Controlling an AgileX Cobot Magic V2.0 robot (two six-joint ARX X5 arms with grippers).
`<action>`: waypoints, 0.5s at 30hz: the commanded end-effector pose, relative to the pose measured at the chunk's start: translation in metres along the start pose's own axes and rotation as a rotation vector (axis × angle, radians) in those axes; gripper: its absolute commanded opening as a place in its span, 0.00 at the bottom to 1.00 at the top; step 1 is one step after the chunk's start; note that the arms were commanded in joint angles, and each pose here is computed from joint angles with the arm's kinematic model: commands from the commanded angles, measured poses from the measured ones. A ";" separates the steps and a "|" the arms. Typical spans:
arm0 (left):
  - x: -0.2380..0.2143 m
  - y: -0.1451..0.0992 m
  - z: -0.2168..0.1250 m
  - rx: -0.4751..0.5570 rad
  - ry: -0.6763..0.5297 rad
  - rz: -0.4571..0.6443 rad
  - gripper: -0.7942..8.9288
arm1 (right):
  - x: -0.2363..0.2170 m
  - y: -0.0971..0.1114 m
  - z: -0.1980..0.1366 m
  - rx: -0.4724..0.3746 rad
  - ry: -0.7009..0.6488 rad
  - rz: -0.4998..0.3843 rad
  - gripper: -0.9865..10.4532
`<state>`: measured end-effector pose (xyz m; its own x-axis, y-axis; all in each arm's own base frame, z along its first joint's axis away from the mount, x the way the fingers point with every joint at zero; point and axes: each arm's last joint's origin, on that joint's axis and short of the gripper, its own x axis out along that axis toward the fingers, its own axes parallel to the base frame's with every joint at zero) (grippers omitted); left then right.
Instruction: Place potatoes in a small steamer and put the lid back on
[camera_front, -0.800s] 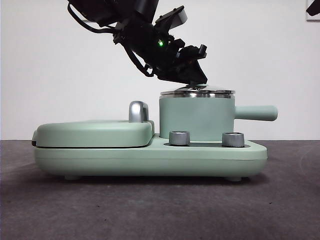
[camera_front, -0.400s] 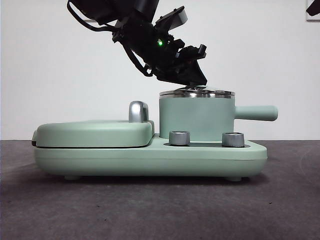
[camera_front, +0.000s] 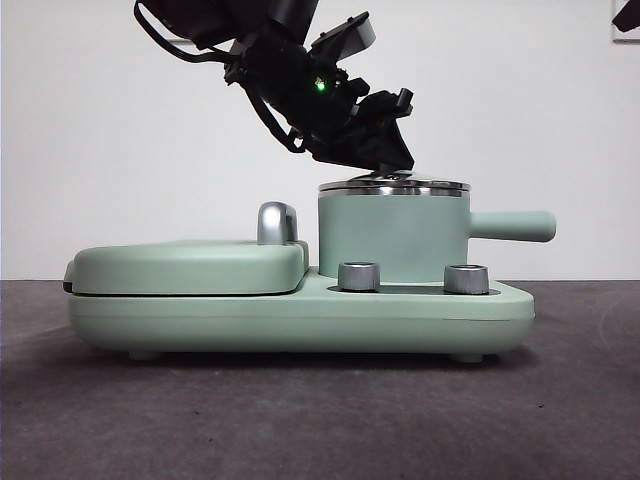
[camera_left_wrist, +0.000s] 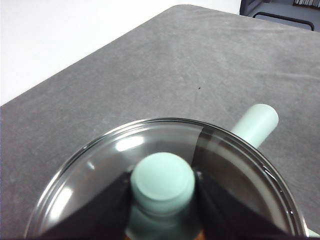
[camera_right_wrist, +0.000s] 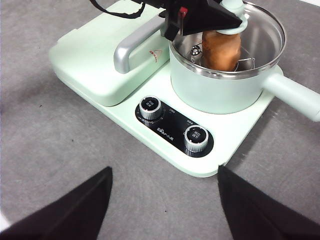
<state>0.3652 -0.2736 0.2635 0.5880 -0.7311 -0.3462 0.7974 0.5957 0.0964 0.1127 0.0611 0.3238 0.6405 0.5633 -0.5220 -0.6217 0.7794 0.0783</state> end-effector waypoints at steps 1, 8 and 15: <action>0.003 -0.005 0.006 0.027 -0.032 -0.018 0.38 | 0.000 0.001 0.002 -0.008 -0.006 0.004 0.37; -0.020 -0.005 0.028 -0.013 -0.062 -0.024 0.44 | 0.000 0.001 0.002 -0.008 -0.006 0.004 0.37; -0.070 0.011 0.049 -0.180 -0.035 -0.024 0.43 | 0.000 0.001 0.002 -0.007 -0.006 0.004 0.37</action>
<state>0.3371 -0.2351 0.3312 0.5720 -0.7572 -0.3154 0.7926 0.6092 -0.0249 0.1127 0.0611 0.3238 0.6405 0.5633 -0.5220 -0.6217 0.7794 0.0783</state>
